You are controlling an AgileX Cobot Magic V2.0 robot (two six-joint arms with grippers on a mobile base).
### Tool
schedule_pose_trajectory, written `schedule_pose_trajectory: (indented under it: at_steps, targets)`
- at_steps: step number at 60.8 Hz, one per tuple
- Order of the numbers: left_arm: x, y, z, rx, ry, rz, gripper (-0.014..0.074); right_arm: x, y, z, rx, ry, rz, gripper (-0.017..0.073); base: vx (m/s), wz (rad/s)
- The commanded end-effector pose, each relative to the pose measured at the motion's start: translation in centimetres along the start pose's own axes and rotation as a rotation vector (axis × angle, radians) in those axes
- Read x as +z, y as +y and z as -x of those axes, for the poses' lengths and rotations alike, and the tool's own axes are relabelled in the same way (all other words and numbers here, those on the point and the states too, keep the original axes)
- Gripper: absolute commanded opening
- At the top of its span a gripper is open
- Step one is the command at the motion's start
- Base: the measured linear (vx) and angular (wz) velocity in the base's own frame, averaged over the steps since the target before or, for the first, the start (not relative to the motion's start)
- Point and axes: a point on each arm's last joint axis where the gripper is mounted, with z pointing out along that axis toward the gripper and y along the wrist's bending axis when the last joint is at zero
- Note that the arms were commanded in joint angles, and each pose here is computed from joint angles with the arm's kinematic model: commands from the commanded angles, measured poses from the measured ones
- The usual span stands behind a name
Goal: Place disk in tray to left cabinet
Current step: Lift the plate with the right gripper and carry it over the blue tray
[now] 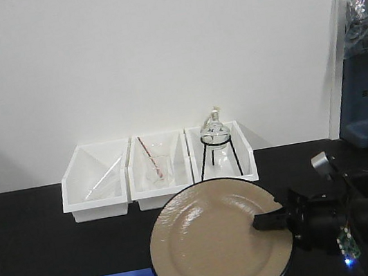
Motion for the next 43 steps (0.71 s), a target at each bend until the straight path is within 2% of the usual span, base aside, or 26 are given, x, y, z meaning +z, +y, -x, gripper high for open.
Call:
schedule_pose_trajectory:
  at_steps: [1,13,25,34,43]
  targets:
    - [0.1,0.1,0.1,-0.011,-0.065,0.008,-0.0006,-0.5,5.4,1.3,-0.031,-0.07,0.188,-0.0006,0.0,0.0]
    - [0.1,0.1,0.1,-0.011,-0.065,0.008,-0.0006,3.7,9.8,-1.3,-0.121,-0.03,0.166,-0.0006,0.0,0.0]
    - [0.1,0.1,0.1,-0.011,-0.065,0.008,-0.0006,9.1,12.7,-5.0,-0.124,0.051,0.151,-0.0006,0.0,0.0]
    - [0.1,0.1,0.1,-0.011,-0.065,0.008,-0.0006,12.9,13.3,-7.6,-0.146,0.119,0.153,-0.0006,0.0,0.0]
    - [0.1,0.1,0.1,-0.011,-0.065,0.008,-0.0006,15.5,11.6,-9.3,-0.152,0.154,0.094,-0.0002,0.0,0.0]
